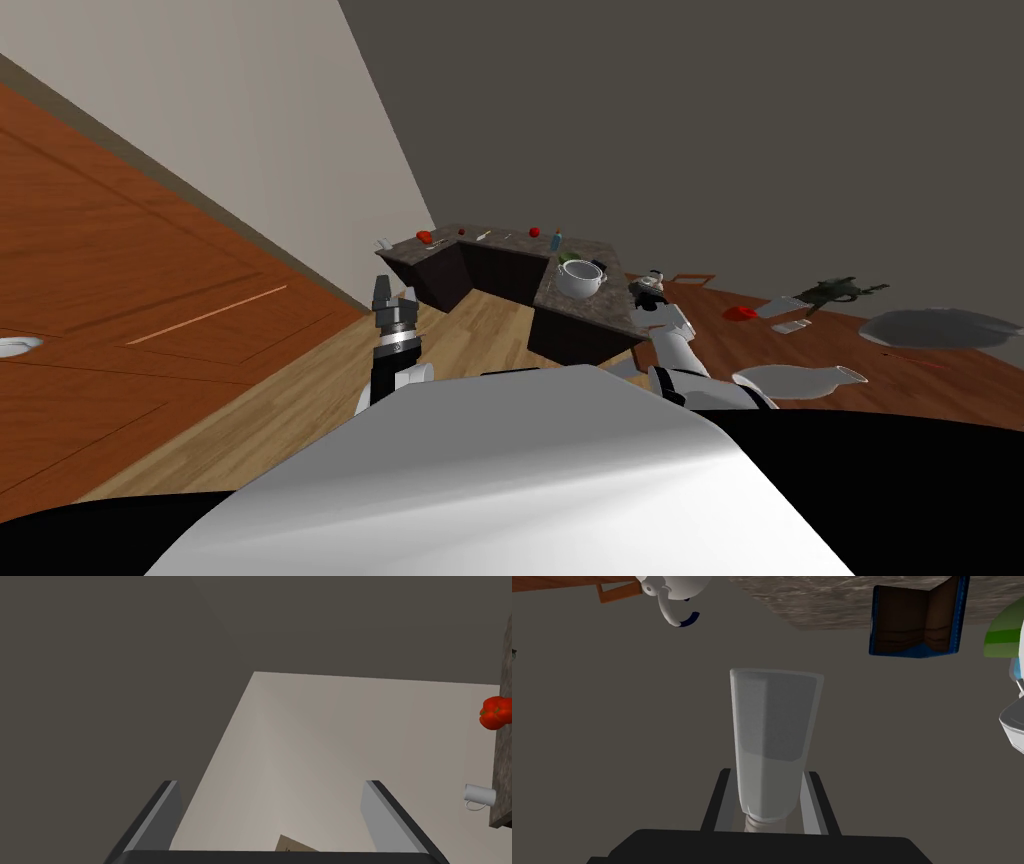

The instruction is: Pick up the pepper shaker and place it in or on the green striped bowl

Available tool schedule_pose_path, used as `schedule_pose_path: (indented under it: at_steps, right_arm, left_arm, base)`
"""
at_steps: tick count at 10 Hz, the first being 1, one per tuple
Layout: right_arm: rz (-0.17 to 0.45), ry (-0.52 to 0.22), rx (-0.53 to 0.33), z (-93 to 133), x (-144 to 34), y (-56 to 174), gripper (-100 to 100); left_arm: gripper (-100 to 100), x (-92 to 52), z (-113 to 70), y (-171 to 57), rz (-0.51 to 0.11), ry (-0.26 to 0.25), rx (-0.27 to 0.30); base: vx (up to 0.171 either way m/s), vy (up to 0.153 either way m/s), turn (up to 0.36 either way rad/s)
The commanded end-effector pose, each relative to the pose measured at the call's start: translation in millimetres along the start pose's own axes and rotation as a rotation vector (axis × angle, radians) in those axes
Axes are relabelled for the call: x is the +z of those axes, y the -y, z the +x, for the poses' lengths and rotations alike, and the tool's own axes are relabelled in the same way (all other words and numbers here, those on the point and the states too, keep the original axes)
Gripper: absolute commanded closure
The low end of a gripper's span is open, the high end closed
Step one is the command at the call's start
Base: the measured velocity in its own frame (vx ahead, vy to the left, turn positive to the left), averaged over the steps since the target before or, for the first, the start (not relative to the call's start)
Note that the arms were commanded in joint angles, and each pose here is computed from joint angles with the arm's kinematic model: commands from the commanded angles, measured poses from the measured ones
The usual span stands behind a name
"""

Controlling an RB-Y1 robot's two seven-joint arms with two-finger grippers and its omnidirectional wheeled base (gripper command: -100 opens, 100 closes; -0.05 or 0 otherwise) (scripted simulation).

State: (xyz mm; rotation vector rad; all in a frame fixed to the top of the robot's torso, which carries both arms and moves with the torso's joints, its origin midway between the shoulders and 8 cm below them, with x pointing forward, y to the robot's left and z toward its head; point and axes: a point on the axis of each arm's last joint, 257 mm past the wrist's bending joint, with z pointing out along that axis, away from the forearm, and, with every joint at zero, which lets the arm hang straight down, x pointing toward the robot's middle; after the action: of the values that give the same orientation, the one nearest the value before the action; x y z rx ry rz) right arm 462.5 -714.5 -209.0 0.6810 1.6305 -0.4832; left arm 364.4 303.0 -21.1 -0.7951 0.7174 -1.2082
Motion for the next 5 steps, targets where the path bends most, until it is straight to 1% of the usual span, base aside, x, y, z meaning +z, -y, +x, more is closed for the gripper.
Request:
schedule_pose_path:
  at_steps: [1,3,4,5]
  right_arm:
    - [0.047,-0.005,0.005,-9.6,5.3,17.3,100]
    - [0.106,-0.008,0.008,-22.0,9.9,39.5,100]
    - [0.106,-0.008,0.008,-22.0,9.9,39.5,100]
    - [0.135,-0.008,0.008,-28.2,11.5,50.6,100]
  left_arm:
    - [0,0.0,0.0,0.0,0.000,0.000,0.000]
    - [0,0.0,0.0,0.0,0.000,0.000,0.000]
    - [0,0.0,0.0,0.0,0.000,0.000,0.000]
    - [0,-0.1,-0.1,0.0,0.000,0.000,0.000]
  base:
    - [0.019,-0.019,0.270]
    - [0.045,-0.008,0.292]
    - [0.042,-0.009,0.101]
    - [0.038,0.006,0.179]
